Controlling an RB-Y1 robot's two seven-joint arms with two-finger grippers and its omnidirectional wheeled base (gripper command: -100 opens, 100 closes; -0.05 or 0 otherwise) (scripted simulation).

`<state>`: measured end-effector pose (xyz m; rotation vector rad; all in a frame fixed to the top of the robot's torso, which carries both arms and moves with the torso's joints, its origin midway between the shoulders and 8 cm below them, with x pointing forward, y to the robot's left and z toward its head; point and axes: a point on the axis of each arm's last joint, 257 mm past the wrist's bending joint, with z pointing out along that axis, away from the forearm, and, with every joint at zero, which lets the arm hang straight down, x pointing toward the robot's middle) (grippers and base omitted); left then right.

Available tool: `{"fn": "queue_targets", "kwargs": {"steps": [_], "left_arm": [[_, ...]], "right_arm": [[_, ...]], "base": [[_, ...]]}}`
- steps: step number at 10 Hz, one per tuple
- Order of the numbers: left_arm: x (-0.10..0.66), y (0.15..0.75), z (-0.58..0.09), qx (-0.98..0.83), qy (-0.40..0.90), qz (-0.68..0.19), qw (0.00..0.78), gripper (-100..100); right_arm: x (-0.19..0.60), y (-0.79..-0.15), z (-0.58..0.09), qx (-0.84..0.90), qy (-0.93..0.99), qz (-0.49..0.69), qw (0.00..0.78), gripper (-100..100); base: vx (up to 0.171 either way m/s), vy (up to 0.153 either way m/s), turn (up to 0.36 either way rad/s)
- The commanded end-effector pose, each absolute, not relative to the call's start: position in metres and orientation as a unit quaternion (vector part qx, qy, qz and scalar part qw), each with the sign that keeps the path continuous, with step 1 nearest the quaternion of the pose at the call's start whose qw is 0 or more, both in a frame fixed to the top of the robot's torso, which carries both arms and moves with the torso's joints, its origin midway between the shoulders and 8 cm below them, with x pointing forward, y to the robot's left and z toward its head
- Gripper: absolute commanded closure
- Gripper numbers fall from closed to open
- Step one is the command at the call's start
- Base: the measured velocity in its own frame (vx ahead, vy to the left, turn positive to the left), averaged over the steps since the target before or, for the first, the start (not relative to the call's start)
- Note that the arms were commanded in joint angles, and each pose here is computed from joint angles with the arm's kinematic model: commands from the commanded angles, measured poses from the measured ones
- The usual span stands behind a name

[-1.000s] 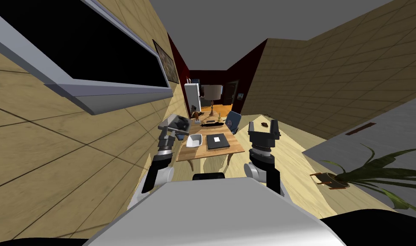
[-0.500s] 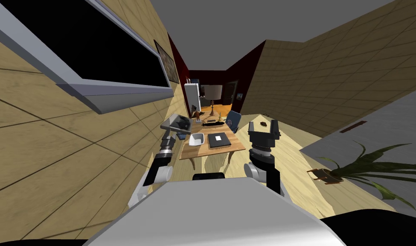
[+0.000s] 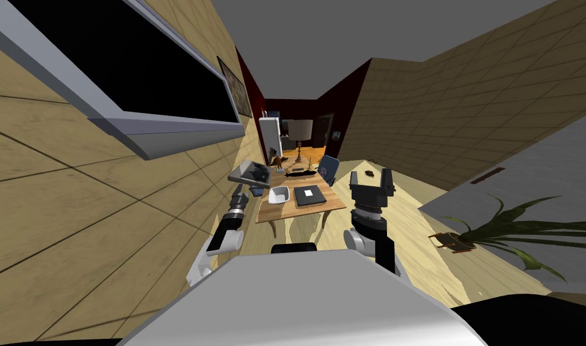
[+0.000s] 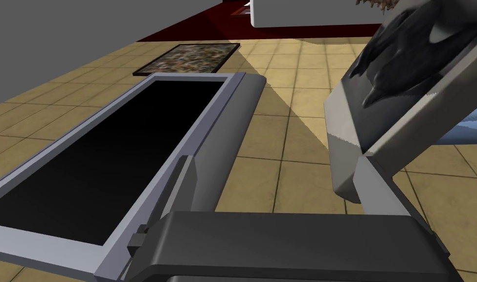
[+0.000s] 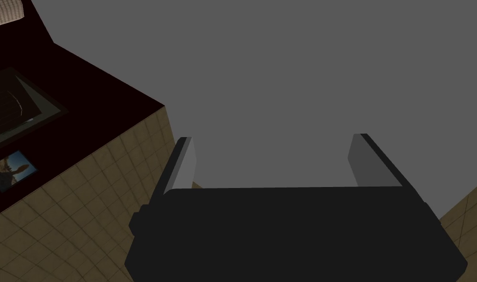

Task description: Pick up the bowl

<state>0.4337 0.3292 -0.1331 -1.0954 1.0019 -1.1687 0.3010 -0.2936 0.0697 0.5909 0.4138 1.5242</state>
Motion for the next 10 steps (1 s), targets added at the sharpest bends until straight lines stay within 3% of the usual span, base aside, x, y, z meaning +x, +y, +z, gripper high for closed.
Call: {"fn": "queue_targets", "kwargs": {"steps": [1,10], "left_arm": [[0.439,0.335,-0.145,-0.486,0.437,-0.492,0.575,-100],[0.465,0.347,-0.227,-0.584,0.466,-0.448,0.492,-100]], "right_arm": [[0.301,-0.294,0.07,0.262,0.183,0.675,0.665,0],[0.301,-0.294,0.07,0.262,0.183,0.675,0.665,0]], "base": [[-0.03,0.055,-0.022],[-0.005,0.025,-0.02]]}}
